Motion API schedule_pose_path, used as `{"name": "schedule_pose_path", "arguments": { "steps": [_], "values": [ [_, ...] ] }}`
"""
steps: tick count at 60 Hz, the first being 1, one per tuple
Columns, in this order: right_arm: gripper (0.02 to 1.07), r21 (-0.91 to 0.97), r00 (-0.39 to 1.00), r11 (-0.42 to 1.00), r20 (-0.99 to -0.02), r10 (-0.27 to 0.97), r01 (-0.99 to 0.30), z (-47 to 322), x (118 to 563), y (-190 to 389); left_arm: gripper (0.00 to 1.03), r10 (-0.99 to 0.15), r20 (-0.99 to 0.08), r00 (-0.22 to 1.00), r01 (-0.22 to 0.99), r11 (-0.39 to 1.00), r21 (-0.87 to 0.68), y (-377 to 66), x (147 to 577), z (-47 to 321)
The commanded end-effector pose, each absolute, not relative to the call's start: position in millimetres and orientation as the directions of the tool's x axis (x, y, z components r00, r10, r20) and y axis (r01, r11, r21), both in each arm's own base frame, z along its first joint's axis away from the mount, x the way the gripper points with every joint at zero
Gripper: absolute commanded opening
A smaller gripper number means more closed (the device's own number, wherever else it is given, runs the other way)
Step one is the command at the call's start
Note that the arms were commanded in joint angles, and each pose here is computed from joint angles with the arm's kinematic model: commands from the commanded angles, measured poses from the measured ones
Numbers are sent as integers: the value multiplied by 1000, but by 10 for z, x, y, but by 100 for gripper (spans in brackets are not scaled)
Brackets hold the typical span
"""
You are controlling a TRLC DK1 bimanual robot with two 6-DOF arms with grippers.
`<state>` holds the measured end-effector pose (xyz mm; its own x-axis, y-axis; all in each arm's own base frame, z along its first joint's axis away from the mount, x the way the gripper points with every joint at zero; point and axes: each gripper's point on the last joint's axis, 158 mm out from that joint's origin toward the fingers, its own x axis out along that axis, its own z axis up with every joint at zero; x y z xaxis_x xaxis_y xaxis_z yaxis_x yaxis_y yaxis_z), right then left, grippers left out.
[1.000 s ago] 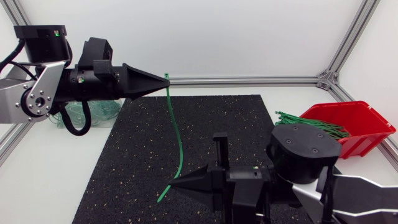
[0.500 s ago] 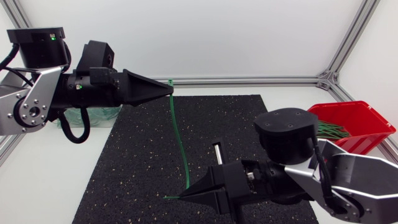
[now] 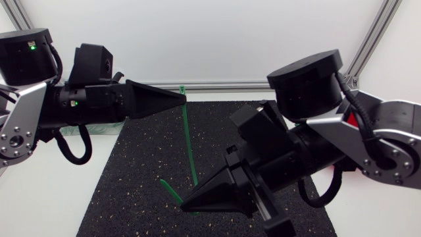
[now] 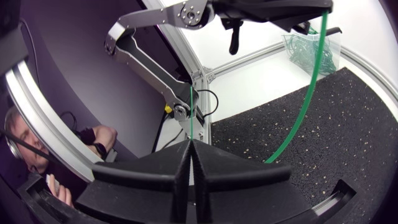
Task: Take a green cable tie from the red box, thread the tail through the head to close it, then place it in the transparent bin on the left.
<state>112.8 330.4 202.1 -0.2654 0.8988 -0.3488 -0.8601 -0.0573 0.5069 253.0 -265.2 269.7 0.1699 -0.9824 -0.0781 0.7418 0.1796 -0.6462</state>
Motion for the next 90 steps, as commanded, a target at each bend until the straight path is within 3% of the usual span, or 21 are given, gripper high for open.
{"name": "schedule_pose_path", "arguments": {
  "steps": [1,16,28,55,90],
  "values": [
    [8,612,-282,-37,-309,908,-790,2225,1127,3294,4,-984,-72,164,757,173,-630,-2657,2413,2695],
    [8,779,-327,-45,-209,922,-625,2662,1070,3210,4,-985,-60,160,779,163,-605,-2643,2250,2742],
    [8,910,-307,33,-173,936,-413,2854,1171,3182,4,-987,-63,146,787,155,-597,-2725,2133,2730],
    [8,963,-267,20,-94,959,-269,3253,1338,3213,4,-974,-69,216,830,220,-512,-2710,2012,2797],
    [8,985,-265,108,-140,954,-133,3014,1512,3182,4,-967,-64,248,854,249,-457,-2692,1969,2821]
  ]
}}
